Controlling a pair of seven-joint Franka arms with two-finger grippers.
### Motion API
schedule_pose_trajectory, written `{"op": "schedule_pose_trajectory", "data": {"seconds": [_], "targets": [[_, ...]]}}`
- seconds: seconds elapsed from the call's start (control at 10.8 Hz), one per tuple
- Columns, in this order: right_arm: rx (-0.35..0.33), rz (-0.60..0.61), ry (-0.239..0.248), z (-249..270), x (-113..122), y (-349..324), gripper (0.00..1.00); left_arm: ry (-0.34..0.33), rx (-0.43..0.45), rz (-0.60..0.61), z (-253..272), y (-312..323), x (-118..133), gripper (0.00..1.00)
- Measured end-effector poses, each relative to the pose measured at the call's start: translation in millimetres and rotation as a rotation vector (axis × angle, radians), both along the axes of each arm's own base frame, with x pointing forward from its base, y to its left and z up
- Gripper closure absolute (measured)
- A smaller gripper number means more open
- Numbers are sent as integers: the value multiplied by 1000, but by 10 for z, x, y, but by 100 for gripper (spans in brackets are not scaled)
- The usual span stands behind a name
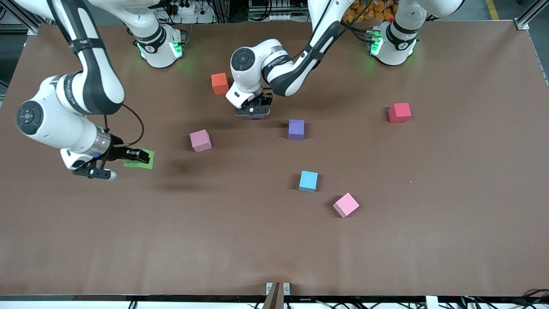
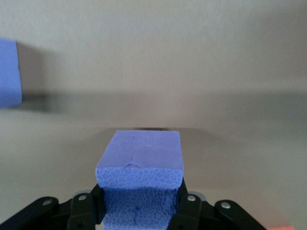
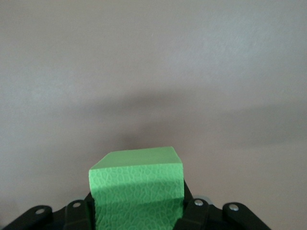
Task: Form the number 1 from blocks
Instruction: 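Lower the purple block with the left gripper while the right gripper carries green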
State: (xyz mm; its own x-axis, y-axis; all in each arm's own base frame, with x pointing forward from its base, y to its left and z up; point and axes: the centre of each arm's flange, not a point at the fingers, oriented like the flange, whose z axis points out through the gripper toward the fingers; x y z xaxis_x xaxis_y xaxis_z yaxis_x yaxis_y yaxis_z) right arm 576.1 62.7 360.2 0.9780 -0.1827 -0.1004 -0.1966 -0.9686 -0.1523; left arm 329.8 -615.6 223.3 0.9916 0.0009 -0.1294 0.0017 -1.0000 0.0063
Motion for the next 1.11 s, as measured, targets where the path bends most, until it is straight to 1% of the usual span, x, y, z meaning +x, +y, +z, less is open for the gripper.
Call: {"op": "schedule_pose_trajectory", "data": {"seconds": [0.19, 0.37, 0.56, 0.83, 1.11], "targets": [[1, -27, 20, -13, -112, 225, 39, -5, -4, -59, -104, -5, 106, 45], [-3, -29, 35, -38, -186, 443, 39, -7, -5, -91, -161, -3, 146, 45], [-5, -31, 45, -75, -220, 496, 39, -16, -18, -92, -146, -53, 195, 45], [27, -42, 52, -75, -237, 588, 39, -40, -24, -69, -196, -72, 416, 45], [29, -25, 45, -69, -254, 699, 39, -53, -30, -46, -160, -15, 587, 45]]}}
